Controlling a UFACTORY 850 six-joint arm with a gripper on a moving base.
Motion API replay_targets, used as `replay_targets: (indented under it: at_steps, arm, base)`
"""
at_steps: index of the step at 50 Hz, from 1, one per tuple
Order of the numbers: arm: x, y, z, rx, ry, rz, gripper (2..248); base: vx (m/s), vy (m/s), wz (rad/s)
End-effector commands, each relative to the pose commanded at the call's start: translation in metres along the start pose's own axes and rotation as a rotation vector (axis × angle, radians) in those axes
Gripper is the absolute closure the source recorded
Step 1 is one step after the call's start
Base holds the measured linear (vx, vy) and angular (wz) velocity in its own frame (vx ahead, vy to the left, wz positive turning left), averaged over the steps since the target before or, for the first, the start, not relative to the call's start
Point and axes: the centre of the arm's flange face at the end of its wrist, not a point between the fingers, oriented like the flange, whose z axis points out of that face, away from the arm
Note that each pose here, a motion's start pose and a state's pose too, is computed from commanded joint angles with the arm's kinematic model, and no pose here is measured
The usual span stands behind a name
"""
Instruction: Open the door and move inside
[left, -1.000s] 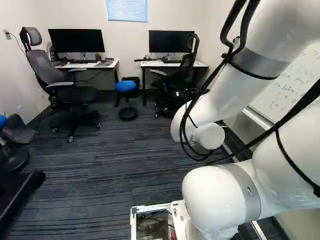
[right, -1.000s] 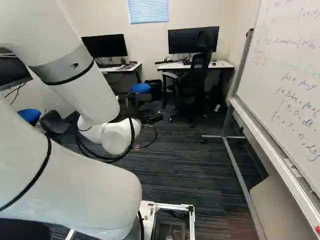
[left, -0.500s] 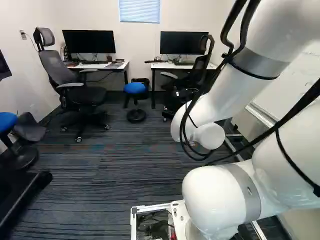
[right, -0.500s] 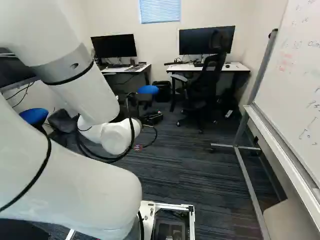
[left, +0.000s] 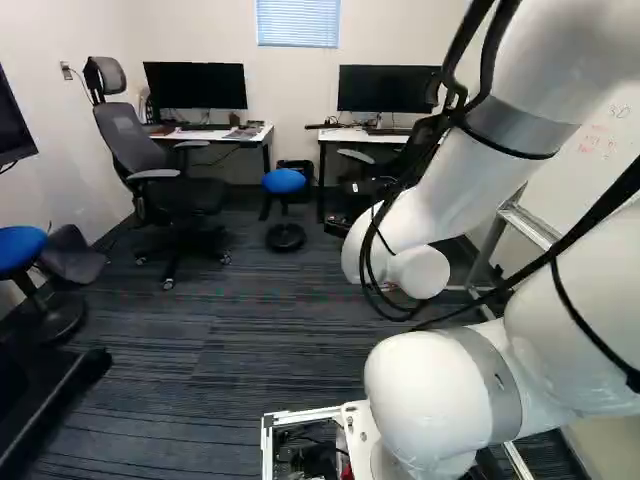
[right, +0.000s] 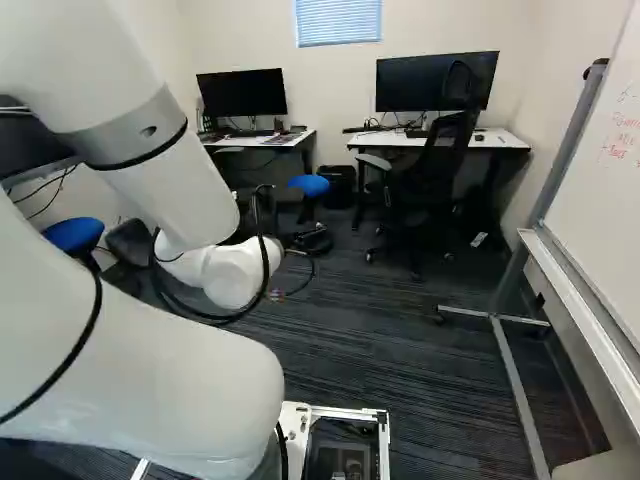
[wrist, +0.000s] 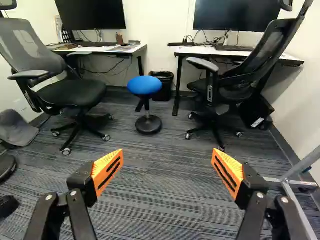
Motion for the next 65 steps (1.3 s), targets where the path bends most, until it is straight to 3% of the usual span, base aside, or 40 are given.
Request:
replay_targets:
  at_steps: [33, 65]
  arm:
    - [0.0000, 0.0000, 0.0000, 0.000, 0.000, 0.000, 3]
    - [0.0000, 0.0000, 0.0000, 0.000, 0.000, 0.000, 3]
  base:
    - [0.165, 0.007, -0.001]
    - [0.002, 0.001, 0.001]
